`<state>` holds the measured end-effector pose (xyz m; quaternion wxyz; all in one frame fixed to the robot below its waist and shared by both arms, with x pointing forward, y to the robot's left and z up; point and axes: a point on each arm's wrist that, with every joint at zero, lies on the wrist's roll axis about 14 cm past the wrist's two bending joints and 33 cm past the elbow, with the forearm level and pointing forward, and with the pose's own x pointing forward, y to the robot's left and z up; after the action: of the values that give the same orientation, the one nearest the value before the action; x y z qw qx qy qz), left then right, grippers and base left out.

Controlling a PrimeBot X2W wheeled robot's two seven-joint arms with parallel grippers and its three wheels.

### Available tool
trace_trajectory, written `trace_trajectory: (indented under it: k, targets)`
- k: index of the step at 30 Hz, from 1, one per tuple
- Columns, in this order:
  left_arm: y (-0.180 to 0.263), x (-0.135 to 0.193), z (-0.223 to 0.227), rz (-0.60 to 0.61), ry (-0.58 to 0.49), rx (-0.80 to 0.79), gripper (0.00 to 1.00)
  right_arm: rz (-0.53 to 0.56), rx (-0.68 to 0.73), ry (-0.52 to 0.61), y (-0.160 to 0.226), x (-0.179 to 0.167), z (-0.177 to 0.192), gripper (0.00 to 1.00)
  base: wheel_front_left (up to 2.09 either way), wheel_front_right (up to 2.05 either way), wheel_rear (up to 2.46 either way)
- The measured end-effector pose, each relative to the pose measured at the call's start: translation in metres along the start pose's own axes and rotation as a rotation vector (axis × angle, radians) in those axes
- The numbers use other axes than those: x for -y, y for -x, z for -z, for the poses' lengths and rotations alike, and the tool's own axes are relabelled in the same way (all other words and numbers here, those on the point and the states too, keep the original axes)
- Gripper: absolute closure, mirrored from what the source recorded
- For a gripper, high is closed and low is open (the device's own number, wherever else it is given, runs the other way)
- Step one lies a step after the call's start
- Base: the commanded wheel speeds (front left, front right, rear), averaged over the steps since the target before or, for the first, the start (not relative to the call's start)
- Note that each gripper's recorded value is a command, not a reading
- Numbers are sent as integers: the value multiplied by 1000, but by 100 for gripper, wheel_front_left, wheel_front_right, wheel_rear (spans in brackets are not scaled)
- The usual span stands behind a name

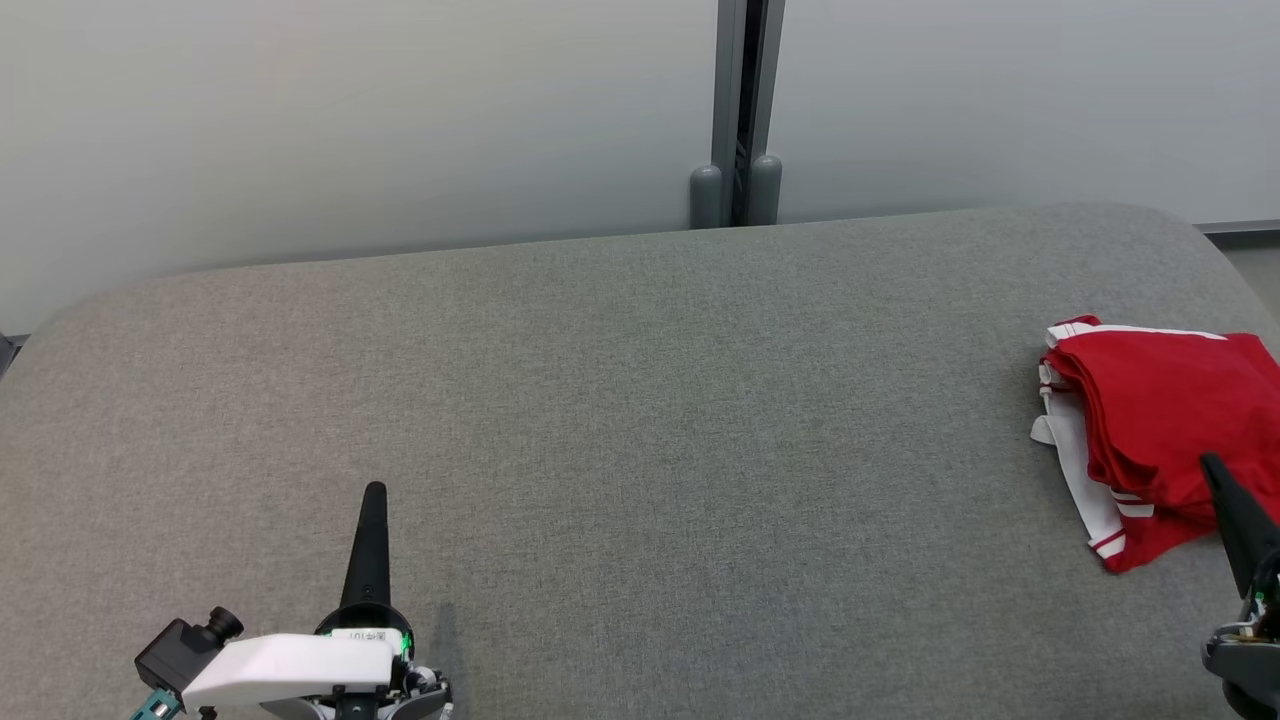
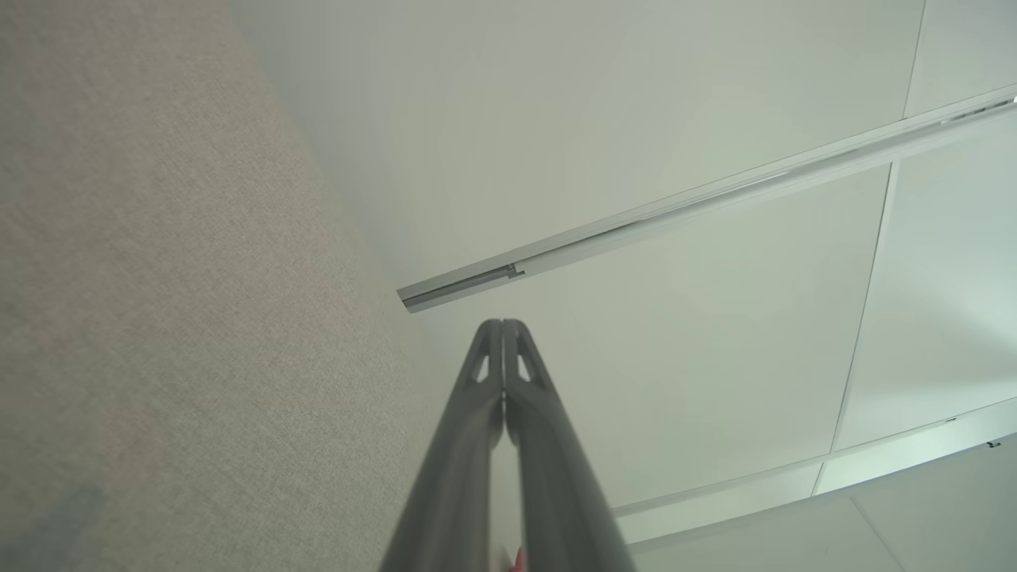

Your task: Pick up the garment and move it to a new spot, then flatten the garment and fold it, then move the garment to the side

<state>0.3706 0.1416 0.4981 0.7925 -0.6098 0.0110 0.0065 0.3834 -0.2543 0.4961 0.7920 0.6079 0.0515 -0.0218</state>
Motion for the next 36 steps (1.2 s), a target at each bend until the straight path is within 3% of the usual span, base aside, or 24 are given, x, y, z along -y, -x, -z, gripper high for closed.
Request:
trace_trajectory:
  k: [36]
  targets:
    - [-7,6,5,9,262,34,100,-102,8,-271,-5,-12,-14,100,0,0,0]
